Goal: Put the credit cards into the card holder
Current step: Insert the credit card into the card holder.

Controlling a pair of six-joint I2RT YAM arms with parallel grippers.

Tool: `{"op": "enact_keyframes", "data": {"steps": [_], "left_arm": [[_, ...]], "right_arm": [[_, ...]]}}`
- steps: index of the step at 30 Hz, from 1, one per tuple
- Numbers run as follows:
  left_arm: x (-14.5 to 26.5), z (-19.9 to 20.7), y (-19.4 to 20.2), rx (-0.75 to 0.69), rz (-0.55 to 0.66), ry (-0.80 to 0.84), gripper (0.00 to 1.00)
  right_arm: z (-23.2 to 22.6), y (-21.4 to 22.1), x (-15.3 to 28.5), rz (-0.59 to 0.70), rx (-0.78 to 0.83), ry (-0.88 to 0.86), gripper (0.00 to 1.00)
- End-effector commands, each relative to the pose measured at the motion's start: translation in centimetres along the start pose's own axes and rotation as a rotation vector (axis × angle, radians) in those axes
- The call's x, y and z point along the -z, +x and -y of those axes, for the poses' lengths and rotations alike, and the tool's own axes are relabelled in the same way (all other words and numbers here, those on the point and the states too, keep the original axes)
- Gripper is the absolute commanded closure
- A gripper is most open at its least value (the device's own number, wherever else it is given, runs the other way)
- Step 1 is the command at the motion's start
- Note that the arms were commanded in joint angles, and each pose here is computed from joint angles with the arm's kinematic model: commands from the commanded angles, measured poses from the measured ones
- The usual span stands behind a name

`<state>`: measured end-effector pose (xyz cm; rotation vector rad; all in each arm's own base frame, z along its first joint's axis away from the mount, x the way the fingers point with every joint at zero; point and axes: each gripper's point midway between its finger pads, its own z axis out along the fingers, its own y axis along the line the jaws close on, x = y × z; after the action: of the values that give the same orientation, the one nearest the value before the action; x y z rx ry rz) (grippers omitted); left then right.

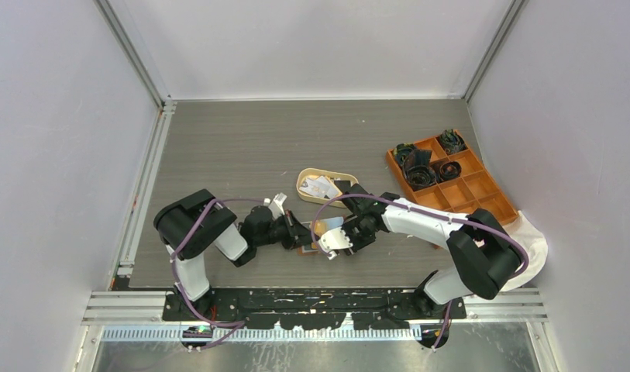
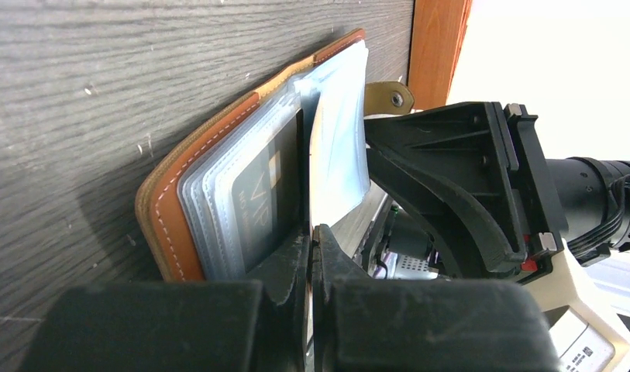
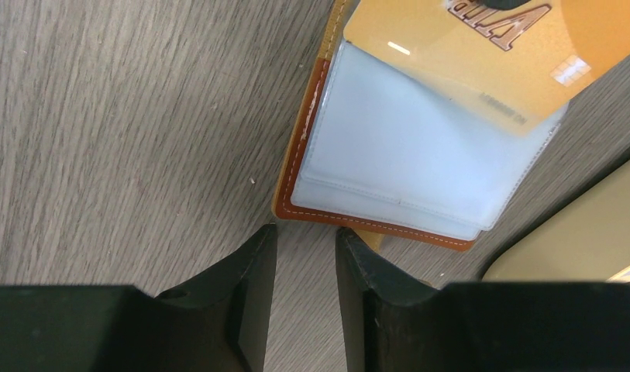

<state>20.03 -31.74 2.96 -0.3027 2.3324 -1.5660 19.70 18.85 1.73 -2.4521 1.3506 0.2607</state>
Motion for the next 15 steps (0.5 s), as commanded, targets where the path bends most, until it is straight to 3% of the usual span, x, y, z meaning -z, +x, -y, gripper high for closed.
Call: {"op": "enact_keyframes", "data": {"steps": [1, 15], "left_arm": [[-0.38, -1.93, -0.50, -0.056, 0.027, -0.079, 1.00], [0.11, -2.14, -0.88, -0.149, 0.018, -0.153, 1.00]], "right_arm": [[-0.80, -0.96, -0.71, 0.040, 0.010, -0.048, 0.61], [-0.84, -1.07, -0.73, 0.043, 0.009, -0.050, 0.61]]}}
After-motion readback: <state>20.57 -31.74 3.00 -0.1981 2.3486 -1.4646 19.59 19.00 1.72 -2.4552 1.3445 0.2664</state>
